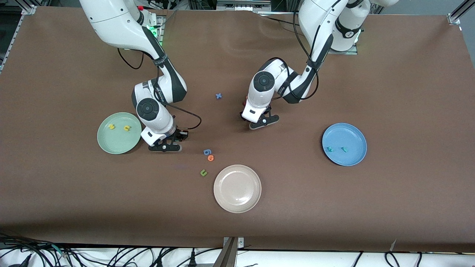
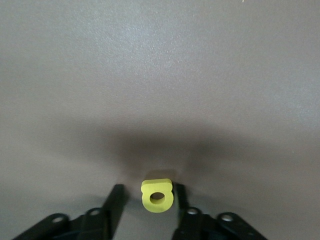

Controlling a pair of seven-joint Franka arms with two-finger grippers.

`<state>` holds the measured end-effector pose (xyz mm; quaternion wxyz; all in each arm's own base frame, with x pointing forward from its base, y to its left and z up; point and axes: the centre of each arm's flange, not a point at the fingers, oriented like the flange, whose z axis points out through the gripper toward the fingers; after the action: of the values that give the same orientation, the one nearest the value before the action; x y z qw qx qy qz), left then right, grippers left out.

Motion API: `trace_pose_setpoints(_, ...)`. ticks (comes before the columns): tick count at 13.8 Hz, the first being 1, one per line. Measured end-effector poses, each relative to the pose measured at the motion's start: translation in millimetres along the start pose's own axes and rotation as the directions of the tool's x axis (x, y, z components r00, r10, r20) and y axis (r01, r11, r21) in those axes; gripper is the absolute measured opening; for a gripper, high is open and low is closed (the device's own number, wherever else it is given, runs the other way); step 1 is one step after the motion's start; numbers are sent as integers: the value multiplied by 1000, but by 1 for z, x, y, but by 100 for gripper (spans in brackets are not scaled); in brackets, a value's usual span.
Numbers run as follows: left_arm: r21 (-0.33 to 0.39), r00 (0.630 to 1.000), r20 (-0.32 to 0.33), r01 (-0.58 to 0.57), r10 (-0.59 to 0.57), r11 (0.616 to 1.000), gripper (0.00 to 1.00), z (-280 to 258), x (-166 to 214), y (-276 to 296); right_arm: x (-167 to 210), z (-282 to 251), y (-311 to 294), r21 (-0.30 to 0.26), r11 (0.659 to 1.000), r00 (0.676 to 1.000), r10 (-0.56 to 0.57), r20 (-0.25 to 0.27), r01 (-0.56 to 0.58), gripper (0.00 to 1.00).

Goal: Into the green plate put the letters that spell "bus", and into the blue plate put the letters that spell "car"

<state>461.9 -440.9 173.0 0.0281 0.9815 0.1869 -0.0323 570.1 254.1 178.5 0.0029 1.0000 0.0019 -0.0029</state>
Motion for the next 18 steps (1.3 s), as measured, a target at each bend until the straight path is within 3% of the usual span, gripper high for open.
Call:
trace_pose_setpoints(1,-1,1000,0,3,-3,1000,33,0,0,1,0,0,0,0,1000,1000,1,0,-1,27)
trace_pose_setpoints(3,-2,1000,-1,6,-6,1000,28,-1,0,1,2,-1,3,-3,1000,1000,7,2,-7,27)
trace_pose_setpoints(8,9,999,-1,-37,37,999,28,-1,5,-1,27,-69,57,-68,993,992,101,78,-96,27)
trace_pose_setpoints(12,88,977,71,-209,203,974,28,-38,68,-43,35,-114,128,-110,983,978,160,131,-146,27)
trace_pose_setpoints(15,82,945,105,-320,311,944,28,-77,118,-90,35,-100,181,-148,974,968,192,161,-169,27)
trace_pose_setpoints(18,112,912,93,-409,400,906,28,-96,151,-142,34,-67,211,-176,972,966,187,179,-156,27)
